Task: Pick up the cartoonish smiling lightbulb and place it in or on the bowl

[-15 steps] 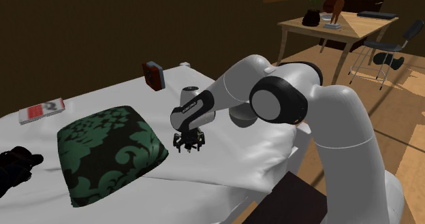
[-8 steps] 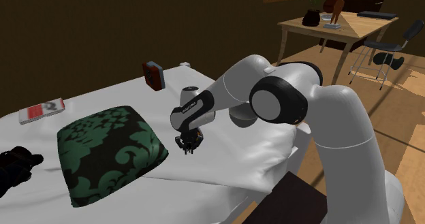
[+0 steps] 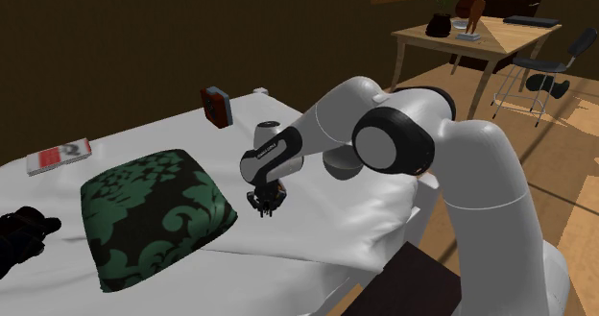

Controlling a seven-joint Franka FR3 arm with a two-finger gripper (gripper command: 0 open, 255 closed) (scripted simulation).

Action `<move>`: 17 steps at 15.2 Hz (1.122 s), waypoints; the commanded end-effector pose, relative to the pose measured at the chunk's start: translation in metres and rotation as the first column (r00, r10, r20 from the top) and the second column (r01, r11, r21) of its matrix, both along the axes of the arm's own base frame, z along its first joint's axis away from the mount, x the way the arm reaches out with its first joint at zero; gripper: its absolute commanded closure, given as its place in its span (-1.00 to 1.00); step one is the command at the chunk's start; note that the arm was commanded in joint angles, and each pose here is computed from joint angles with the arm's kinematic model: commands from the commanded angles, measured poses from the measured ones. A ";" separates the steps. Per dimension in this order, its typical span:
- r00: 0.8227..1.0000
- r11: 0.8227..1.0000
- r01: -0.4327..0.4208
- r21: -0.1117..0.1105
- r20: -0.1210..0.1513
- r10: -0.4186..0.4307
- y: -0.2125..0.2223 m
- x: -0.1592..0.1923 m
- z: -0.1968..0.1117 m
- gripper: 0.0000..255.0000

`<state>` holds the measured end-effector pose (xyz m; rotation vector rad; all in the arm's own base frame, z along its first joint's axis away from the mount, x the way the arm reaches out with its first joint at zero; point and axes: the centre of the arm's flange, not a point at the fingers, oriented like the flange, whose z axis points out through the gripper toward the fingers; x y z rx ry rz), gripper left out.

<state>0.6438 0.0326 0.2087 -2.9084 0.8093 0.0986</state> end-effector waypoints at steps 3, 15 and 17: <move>1.000 1.000 0.000 0.000 0.000 0.000 0.000 0.000 0.018 1.00; 1.000 1.000 0.000 0.000 0.000 0.000 0.000 0.000 0.082 1.00; 1.000 1.000 0.000 0.000 0.000 0.000 0.000 0.000 0.092 1.00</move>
